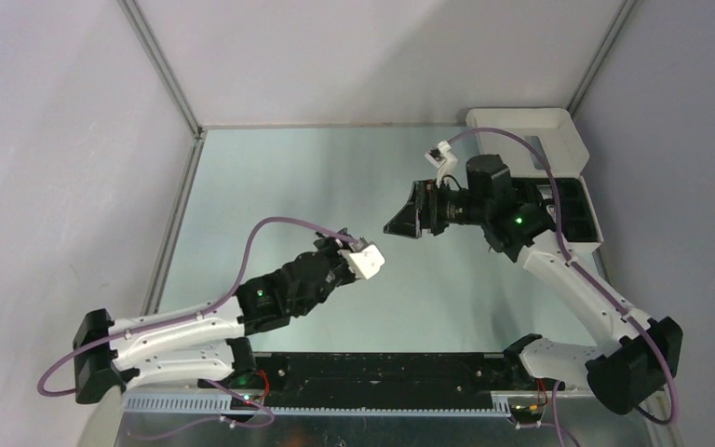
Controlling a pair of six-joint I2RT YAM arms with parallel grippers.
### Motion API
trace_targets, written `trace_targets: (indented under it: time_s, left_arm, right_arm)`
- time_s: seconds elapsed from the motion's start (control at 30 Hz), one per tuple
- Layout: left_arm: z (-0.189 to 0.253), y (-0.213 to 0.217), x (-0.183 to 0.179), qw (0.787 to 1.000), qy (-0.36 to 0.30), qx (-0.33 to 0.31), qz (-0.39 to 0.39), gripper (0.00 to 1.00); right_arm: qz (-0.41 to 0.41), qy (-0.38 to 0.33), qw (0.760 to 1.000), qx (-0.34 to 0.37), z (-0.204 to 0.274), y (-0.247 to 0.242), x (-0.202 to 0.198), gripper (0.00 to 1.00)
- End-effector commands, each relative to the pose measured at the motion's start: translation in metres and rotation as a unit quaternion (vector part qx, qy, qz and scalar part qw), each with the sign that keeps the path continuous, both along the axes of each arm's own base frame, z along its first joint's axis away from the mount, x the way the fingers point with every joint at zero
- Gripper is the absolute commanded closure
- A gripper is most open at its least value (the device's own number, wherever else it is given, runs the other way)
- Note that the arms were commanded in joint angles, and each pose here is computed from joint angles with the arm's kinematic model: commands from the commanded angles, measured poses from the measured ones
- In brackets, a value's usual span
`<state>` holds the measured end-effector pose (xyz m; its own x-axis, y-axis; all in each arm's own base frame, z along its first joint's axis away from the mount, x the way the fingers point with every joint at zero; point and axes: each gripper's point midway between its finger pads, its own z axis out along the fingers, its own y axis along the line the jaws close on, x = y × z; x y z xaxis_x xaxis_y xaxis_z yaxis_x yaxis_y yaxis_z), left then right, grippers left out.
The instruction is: Sort the hair-cutting tools
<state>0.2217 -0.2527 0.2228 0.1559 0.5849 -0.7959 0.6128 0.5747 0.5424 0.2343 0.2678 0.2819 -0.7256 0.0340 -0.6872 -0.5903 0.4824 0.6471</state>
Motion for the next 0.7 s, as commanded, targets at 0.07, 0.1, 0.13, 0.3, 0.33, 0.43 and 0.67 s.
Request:
trace_targets:
  time_s: [0.07,0.1,0.13,0.3,0.33,0.43,0.67]
  left_arm:
    - [0.050,-0.018,-0.013,0.989,-0.092,-0.099,-0.060,0.54]
    - [0.052,-0.018,-0.016,0.987,-0.095,-0.107,-0.069,0.54]
    - [0.052,-0.021,-0.020,0.985,-0.097,-0.115,-0.083,0.54]
    - [0.058,-0.026,-0.034,0.975,-0.104,-0.147,-0.127,0.54]
    - [0.060,-0.026,-0.035,0.974,-0.104,-0.154,-0.129,0.54]
    - [0.062,-0.028,-0.039,0.972,-0.102,-0.160,-0.140,0.54]
    - [0.067,-0.036,-0.046,0.967,-0.099,-0.170,-0.164,0.54]
  right_arm:
    - [0.068,-0.001,0.998,-0.002,0.012,0.025,-0.019,0.24]
    - [0.071,-0.001,0.997,-0.003,0.012,0.028,-0.018,0.25]
    - [0.076,-0.001,0.997,-0.006,0.011,0.030,-0.020,0.26]
    - [0.086,-0.005,0.996,-0.018,0.007,0.039,-0.021,0.33]
    - [0.091,-0.009,0.996,-0.017,0.007,0.041,-0.023,0.35]
    - [0.102,-0.012,0.995,-0.015,0.009,0.046,-0.027,0.38]
    - [0.121,-0.024,0.992,-0.012,0.015,0.056,-0.033,0.41]
